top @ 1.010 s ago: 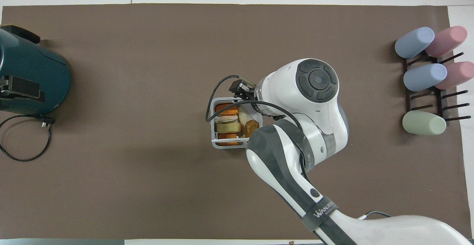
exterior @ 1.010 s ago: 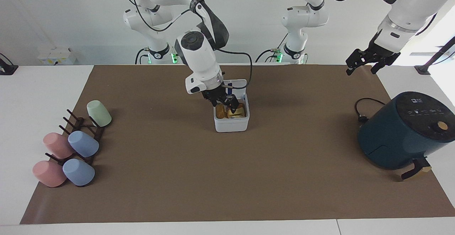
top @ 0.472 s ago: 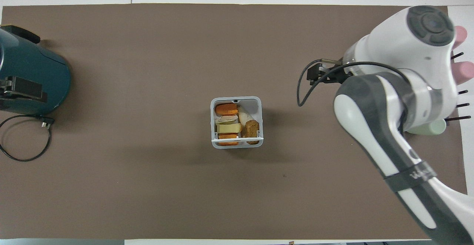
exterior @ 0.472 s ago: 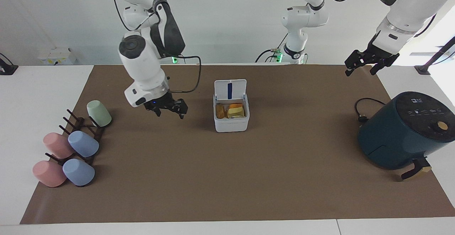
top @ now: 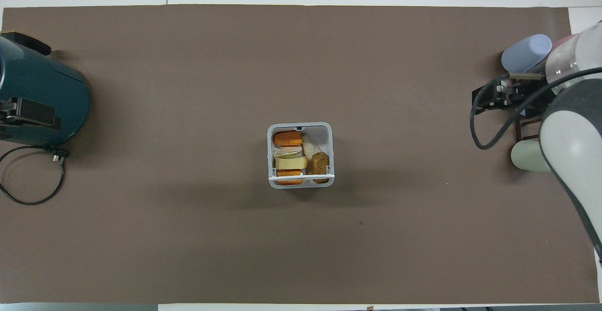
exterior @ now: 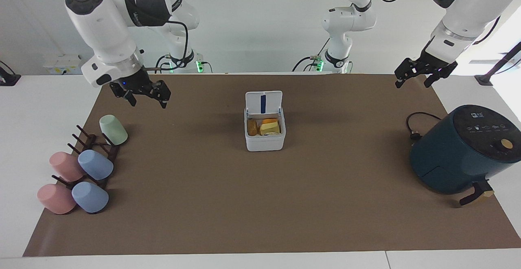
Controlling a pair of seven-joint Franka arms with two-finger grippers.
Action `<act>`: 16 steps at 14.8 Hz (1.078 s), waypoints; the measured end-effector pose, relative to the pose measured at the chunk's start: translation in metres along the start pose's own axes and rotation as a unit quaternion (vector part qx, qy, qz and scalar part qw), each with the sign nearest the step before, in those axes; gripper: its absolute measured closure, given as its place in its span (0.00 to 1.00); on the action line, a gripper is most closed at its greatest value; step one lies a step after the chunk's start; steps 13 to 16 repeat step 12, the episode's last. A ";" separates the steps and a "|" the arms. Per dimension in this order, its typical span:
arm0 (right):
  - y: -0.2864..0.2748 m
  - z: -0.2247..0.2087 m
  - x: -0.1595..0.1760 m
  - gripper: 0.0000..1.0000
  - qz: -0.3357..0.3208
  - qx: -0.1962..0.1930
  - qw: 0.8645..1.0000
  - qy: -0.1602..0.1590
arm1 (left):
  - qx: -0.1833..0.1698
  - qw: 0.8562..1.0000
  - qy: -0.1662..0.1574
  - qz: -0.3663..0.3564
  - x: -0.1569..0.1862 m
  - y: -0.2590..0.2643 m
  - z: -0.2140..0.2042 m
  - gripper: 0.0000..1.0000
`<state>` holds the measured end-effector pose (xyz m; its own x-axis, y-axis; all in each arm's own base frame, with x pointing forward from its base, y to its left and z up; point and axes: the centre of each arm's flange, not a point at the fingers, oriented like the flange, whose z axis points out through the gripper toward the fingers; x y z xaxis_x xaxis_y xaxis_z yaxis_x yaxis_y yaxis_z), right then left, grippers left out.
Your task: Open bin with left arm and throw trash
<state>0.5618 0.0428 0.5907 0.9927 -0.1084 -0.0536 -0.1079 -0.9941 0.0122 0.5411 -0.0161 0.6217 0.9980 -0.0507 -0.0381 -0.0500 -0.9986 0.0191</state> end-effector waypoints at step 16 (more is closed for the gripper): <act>0.033 0.008 -0.002 0.00 -0.016 -0.006 1.000 -0.013 | 0.000 1.000 0.001 0.000 0.000 0.000 0.000 0.00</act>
